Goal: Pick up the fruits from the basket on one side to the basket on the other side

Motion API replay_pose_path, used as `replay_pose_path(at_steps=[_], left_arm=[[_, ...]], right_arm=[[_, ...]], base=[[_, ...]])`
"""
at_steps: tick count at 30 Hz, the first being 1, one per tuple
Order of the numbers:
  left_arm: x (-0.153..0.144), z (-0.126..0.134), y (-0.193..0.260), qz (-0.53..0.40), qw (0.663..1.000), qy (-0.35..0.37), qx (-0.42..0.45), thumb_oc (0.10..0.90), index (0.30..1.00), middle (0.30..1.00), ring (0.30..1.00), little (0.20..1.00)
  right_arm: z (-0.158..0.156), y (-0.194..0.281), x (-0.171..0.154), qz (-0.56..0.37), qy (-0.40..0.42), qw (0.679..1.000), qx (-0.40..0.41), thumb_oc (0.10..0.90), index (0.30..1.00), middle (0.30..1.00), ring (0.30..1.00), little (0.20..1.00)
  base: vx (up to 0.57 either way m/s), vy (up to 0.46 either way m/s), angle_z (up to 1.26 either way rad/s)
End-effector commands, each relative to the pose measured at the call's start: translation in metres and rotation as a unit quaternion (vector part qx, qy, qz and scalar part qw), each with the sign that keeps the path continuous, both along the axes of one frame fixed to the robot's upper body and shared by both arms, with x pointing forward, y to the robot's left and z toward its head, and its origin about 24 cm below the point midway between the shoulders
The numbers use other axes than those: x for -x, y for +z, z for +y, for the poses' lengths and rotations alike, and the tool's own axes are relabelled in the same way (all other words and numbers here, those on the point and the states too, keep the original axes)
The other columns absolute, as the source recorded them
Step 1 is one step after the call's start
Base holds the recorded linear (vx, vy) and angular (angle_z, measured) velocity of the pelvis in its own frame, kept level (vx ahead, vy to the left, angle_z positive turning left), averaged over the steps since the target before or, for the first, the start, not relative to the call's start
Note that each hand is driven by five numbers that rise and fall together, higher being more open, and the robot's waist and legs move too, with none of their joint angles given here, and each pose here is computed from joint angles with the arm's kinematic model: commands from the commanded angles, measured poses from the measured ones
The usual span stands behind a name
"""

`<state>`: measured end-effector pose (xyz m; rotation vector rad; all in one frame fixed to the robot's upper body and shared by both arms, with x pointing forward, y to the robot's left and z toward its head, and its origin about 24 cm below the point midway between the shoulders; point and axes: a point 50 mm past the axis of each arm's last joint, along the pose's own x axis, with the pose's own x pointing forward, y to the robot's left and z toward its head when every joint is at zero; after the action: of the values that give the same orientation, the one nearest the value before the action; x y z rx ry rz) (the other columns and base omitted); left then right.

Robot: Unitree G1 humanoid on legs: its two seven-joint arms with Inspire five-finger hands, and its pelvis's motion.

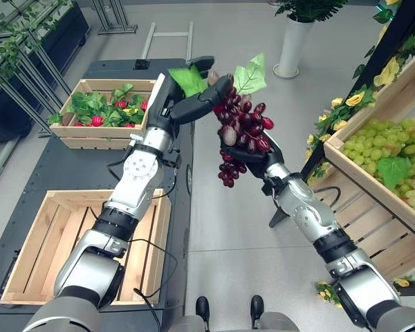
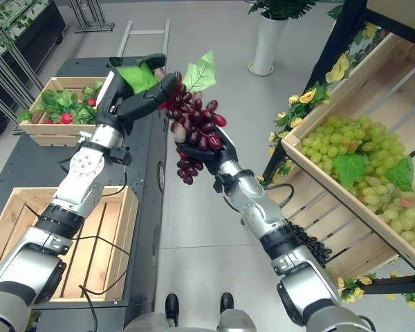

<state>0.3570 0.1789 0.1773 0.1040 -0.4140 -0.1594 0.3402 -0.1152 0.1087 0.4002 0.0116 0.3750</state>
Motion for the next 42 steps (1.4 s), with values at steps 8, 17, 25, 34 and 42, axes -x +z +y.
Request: replay_pose_path(at_steps=[8,17,25,34,42], left_arm=[[0.015,0.032,-0.049,0.046,0.998,0.037,0.032,0.800,0.900,0.900,0.900,0.900],[0.054,0.042,-0.118,0.108,0.986,0.081,0.098,0.800,0.900,0.900,0.900,0.900],[0.107,0.025,-0.199,0.262,0.961,0.048,0.079,0.800,0.900,0.900,0.900,0.900],[0.127,0.011,-0.220,0.299,0.951,0.029,0.074,0.800,0.900,0.900,0.900,0.900],[0.116,0.003,-0.207,0.270,0.962,-0.002,0.051,0.800,0.900,0.900,0.900,0.900]], right_arm=[[-0.038,-0.001,0.011,-0.073,-0.071,0.995,-0.024,0.400,0.300,0.300,0.300,0.300],[-0.054,-0.061,0.041,0.004,-0.060,0.997,0.050,0.400,0.300,0.300,0.300,0.300],[-0.059,-0.125,0.086,0.140,-0.062,0.988,0.023,0.400,0.300,0.300,0.300,0.300],[-0.061,-0.153,0.103,0.207,-0.093,0.974,0.022,0.400,0.300,0.300,0.300,0.300],[-0.065,-0.161,0.104,0.223,-0.121,0.967,0.008,0.400,0.300,0.300,0.300,0.300]], base=[[0.01,-0.009,-0.11],[0.01,0.001,-0.11],[0.01,-0.007,-0.08],[0.00,-0.020,-0.02],[-0.03,-0.035,0.03]])
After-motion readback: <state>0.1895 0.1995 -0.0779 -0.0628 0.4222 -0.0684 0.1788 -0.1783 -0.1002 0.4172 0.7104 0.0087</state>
